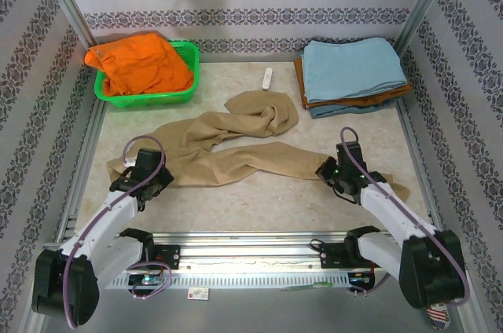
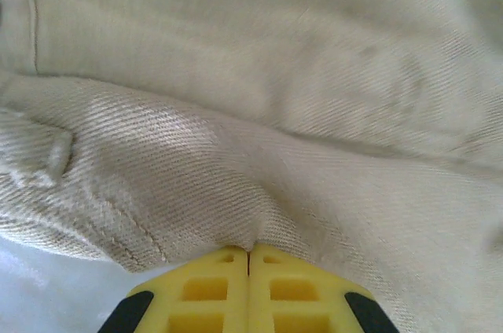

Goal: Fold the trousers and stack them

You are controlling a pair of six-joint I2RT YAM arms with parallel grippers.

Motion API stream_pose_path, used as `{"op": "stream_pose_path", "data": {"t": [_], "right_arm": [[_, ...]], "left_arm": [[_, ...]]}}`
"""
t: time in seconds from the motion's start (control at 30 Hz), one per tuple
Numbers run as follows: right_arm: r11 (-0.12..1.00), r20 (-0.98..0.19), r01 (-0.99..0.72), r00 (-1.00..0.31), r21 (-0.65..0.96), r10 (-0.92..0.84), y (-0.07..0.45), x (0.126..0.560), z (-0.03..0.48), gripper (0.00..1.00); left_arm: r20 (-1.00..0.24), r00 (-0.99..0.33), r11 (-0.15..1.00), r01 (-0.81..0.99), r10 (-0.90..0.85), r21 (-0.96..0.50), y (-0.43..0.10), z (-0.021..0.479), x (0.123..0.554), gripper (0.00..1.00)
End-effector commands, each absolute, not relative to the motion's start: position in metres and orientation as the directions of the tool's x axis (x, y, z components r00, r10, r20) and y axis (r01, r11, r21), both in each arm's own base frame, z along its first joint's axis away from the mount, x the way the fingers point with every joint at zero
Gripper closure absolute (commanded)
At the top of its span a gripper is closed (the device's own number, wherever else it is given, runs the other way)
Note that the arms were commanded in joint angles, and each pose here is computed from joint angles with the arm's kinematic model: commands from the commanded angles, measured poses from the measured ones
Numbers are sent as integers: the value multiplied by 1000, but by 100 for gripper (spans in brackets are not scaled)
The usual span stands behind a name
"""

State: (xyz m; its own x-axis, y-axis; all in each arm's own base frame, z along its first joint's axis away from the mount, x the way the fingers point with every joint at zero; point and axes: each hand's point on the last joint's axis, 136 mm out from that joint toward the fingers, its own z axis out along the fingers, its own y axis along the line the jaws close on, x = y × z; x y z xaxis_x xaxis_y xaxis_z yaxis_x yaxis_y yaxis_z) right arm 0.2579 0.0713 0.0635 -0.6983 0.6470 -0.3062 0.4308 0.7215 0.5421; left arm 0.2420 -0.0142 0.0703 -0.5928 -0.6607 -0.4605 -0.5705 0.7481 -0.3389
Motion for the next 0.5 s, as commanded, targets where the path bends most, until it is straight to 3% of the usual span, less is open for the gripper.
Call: {"op": "stream_pose_path", "data": {"t": [0.0,0.23,0.47], "right_arm": [[762,-437,336,-662,554,609,66,271,101,100],[772,-503,266,-628,578,593,67,288,147,100],[740,-444,268,-658,617,608,81,297,139,100]], "left_arm": [[-554,-572,790,-517,-605,-330,-8,111,252,100],[-607,-592,847,-414,-530,-335,-19,172,288,100],[-588,-645,873,-349,-488,-342,-31,184,344,100]]}}
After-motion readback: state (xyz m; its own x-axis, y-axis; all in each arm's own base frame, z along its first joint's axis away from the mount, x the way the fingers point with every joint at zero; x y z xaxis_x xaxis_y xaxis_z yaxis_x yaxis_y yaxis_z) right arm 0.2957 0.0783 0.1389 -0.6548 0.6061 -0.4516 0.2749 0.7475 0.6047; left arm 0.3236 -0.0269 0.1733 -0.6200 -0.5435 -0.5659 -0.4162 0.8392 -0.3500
